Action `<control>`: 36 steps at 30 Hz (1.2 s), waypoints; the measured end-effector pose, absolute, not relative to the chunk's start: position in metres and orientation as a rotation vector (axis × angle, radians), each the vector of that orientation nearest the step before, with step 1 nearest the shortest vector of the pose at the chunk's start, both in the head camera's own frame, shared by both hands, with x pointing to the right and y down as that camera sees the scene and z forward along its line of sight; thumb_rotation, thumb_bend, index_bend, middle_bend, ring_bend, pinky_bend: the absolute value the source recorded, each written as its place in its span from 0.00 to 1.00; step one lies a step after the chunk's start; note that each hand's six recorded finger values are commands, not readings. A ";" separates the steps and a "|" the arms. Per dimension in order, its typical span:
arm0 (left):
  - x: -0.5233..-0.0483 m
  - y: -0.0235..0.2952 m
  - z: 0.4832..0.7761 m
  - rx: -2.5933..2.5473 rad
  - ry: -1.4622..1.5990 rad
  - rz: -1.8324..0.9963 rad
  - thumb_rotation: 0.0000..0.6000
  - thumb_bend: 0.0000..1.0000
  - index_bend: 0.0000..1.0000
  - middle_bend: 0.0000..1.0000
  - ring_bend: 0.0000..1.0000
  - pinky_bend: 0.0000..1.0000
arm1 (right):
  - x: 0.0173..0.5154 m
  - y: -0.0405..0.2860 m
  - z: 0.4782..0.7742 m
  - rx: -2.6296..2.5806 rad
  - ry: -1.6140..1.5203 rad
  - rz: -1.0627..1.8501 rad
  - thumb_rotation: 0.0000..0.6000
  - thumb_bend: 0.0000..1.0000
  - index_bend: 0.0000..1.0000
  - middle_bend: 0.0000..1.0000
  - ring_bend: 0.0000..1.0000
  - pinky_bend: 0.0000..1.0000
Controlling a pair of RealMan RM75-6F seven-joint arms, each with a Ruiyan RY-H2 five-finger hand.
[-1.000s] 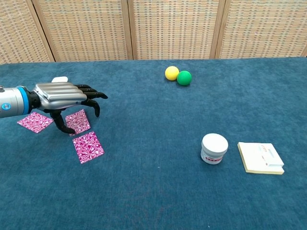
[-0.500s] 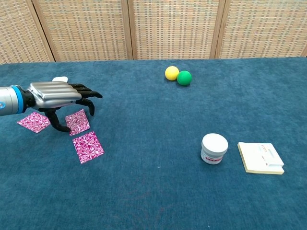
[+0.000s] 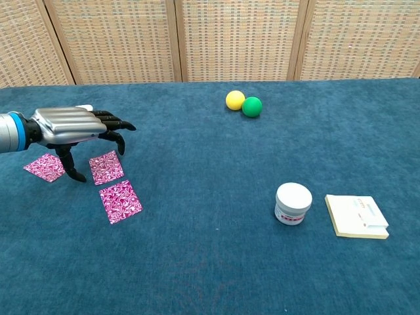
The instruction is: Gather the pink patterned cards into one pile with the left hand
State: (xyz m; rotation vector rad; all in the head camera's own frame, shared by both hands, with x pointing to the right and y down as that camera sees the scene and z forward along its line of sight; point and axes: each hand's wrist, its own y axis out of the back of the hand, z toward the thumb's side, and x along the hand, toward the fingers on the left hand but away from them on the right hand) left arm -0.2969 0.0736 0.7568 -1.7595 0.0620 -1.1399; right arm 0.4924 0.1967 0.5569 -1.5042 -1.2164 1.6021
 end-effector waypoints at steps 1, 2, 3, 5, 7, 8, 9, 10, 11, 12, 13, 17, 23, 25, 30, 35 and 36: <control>-0.297 0.074 0.757 -1.759 0.061 -1.140 1.00 0.10 0.27 0.00 0.00 0.00 | 0.492 0.197 0.557 -1.504 -1.216 1.602 1.00 0.00 0.00 0.00 0.00 0.00; -0.296 0.074 0.757 -1.758 0.061 -1.140 1.00 0.10 0.27 0.00 0.00 0.00 | 0.492 0.197 0.557 -1.504 -1.216 1.603 1.00 0.00 0.00 0.00 0.00 0.00; -0.296 0.073 0.757 -1.757 0.060 -1.140 1.00 0.10 0.27 0.00 0.00 0.00 | 0.493 0.197 0.557 -1.504 -1.216 1.604 1.00 0.00 0.00 0.00 0.00 0.00; -0.295 0.073 0.758 -1.748 0.055 -1.139 1.00 0.10 0.27 0.00 0.00 0.00 | 0.493 0.197 0.557 -1.504 -1.216 1.604 1.00 0.00 0.00 0.00 0.00 0.00; -0.294 0.072 0.758 -1.741 0.053 -1.140 1.00 0.10 0.27 0.00 0.00 0.00 | 0.492 0.197 0.557 -1.503 -1.215 1.604 1.00 0.00 0.00 0.00 0.00 0.00; -0.293 0.072 0.759 -1.742 0.053 -1.141 1.00 0.10 0.27 0.00 0.00 0.00 | 0.492 0.197 0.557 -1.503 -1.215 1.604 1.00 0.00 0.00 0.00 0.00 0.00; -0.292 0.072 0.759 -1.744 0.053 -1.141 1.00 0.10 0.27 0.00 0.00 0.00 | 0.492 0.197 0.557 -1.503 -1.215 1.605 1.00 0.00 0.00 0.00 0.00 0.00; -0.290 0.072 0.760 -1.746 0.052 -1.141 1.00 0.10 0.27 0.00 0.00 0.00 | 0.493 0.197 0.557 -1.502 -1.215 1.605 1.00 0.00 0.00 0.00 0.00 0.00; -0.289 0.073 0.760 -1.746 0.050 -1.140 1.00 0.10 0.27 0.00 0.00 0.00 | 0.493 0.197 0.557 -1.502 -1.215 1.606 1.00 0.00 0.00 0.00 0.00 0.00; -0.288 0.074 0.760 -1.747 0.048 -1.139 1.00 0.10 0.27 0.00 0.00 0.00 | 0.493 0.197 0.557 -1.503 -1.215 1.606 1.00 0.00 0.00 0.00 0.00 0.00; -0.288 0.074 0.761 -1.748 0.047 -1.140 1.00 0.11 0.27 0.00 0.00 0.00 | 0.493 0.197 0.557 -1.503 -1.215 1.606 1.00 0.00 0.00 0.00 0.00 0.00; -0.288 0.075 0.763 -1.745 0.040 -1.148 1.00 0.13 0.27 0.00 0.00 0.00 | 0.493 0.197 0.557 -1.503 -1.216 1.606 1.00 0.00 0.00 0.00 0.00 0.00; -0.289 0.075 0.766 -1.744 0.045 -1.173 1.00 0.24 0.41 0.00 0.00 0.00 | 0.493 0.197 0.557 -1.505 -1.218 1.606 1.00 0.00 0.00 0.00 0.00 0.00; -0.289 0.075 0.767 -1.746 0.047 -1.177 1.00 0.31 0.49 0.00 0.00 0.00 | 0.493 0.197 0.557 -1.505 -1.217 1.607 1.00 0.00 0.00 0.00 0.00 0.00; -0.292 0.074 0.766 -1.743 0.050 -1.188 1.00 0.36 0.57 0.00 0.00 0.00 | 0.492 0.197 0.557 -1.506 -1.217 1.605 1.00 0.00 0.00 0.00 0.00 0.00; -0.297 0.071 0.764 -1.731 0.066 -1.204 1.00 0.36 0.58 0.00 0.00 0.00 | 0.492 0.197 0.557 -1.508 -1.218 1.602 1.00 0.00 0.00 0.00 0.00 0.00; -0.298 0.070 0.764 -1.730 0.070 -1.207 1.00 0.36 0.58 0.00 0.00 0.00 | 0.492 0.197 0.556 -1.508 -1.218 1.601 1.00 0.00 0.00 0.00 0.00 0.00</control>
